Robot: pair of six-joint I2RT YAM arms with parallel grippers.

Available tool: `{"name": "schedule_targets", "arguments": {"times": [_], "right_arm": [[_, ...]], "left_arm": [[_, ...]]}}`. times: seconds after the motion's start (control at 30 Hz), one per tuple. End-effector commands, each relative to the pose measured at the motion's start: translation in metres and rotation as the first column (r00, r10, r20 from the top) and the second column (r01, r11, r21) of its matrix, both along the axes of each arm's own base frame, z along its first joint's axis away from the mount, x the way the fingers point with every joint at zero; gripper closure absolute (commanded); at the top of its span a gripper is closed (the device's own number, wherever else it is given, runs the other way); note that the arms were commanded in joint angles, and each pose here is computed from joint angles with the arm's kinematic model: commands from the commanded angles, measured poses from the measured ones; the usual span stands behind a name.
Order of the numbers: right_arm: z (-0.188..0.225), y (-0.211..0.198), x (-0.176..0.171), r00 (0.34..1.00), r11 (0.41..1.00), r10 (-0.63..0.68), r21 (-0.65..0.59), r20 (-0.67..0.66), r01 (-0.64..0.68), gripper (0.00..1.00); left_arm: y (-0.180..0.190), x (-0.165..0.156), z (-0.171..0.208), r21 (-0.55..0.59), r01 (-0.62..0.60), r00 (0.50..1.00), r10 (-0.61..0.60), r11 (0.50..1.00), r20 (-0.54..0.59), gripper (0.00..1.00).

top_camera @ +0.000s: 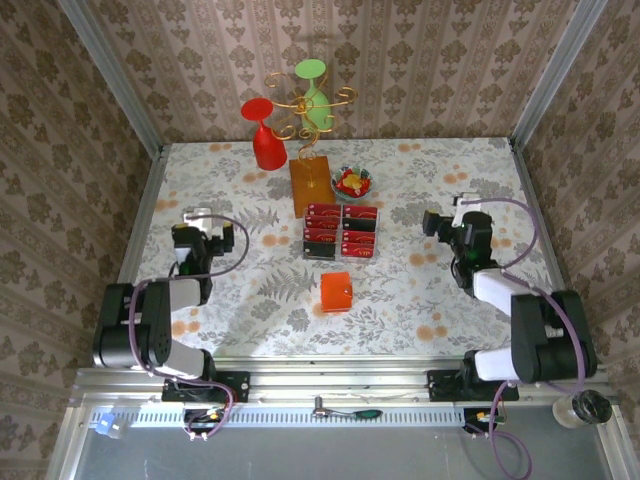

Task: Put the credit cards into the card holder
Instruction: Move the storage box to the center of the table.

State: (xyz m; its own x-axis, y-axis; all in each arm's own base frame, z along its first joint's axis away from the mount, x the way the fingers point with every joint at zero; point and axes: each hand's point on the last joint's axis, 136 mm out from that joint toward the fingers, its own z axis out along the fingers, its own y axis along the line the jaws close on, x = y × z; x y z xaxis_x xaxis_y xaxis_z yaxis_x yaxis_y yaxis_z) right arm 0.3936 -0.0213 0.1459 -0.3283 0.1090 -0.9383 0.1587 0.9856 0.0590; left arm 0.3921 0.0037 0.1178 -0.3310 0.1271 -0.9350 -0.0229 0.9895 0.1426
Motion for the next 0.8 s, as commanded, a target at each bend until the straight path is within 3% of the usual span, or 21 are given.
{"name": "schedule_targets", "arguments": {"times": [0.0,0.1,0.2,0.33,0.43,0.53,0.63,0.77], "right_arm": [[0.026,-0.034,-0.017,0.971,0.967,-0.237,0.090,-0.038,0.240,0.00],[0.040,-0.044,-0.035,0.919,0.884,-0.371,0.255,-0.130,0.393,0.00],[0.050,-0.024,-0.039,0.946,0.883,-0.279,0.344,-0.166,0.321,0.00],[0.041,0.028,-0.049,0.969,0.893,-0.034,0.428,-0.246,0.141,0.00],[0.024,0.086,-0.069,0.931,0.877,0.208,0.478,-0.299,-0.042,0.03],[-0.003,0.134,-0.097,0.854,0.868,0.356,0.472,-0.380,-0.152,0.06],[-0.030,0.163,-0.125,0.788,0.855,0.432,0.477,-0.439,-0.203,0.09],[-0.055,0.181,-0.148,0.748,0.842,0.466,0.498,-0.474,-0.208,0.11]], "left_arm": [[0.001,0.003,0.031,-0.010,-0.033,0.999,0.033,0.999,0.007,0.00],[-0.003,0.002,0.054,-0.112,-0.060,0.998,0.059,0.992,-0.012,0.00],[-0.017,-0.003,0.066,-0.226,-0.079,0.996,0.066,0.971,-0.064,0.00],[-0.049,-0.011,0.058,-0.285,-0.078,0.987,0.034,0.955,-0.158,0.00],[-0.081,-0.019,0.040,-0.298,-0.037,0.975,-0.031,0.954,-0.221,0.00],[-0.106,-0.027,0.015,-0.260,-0.010,0.954,-0.068,0.966,-0.291,0.00],[-0.120,-0.032,-0.006,-0.213,-0.014,0.935,-0.062,0.977,-0.349,0.00],[-0.132,-0.033,-0.026,-0.172,-0.034,0.907,-0.042,0.984,-0.419,0.00]]}}
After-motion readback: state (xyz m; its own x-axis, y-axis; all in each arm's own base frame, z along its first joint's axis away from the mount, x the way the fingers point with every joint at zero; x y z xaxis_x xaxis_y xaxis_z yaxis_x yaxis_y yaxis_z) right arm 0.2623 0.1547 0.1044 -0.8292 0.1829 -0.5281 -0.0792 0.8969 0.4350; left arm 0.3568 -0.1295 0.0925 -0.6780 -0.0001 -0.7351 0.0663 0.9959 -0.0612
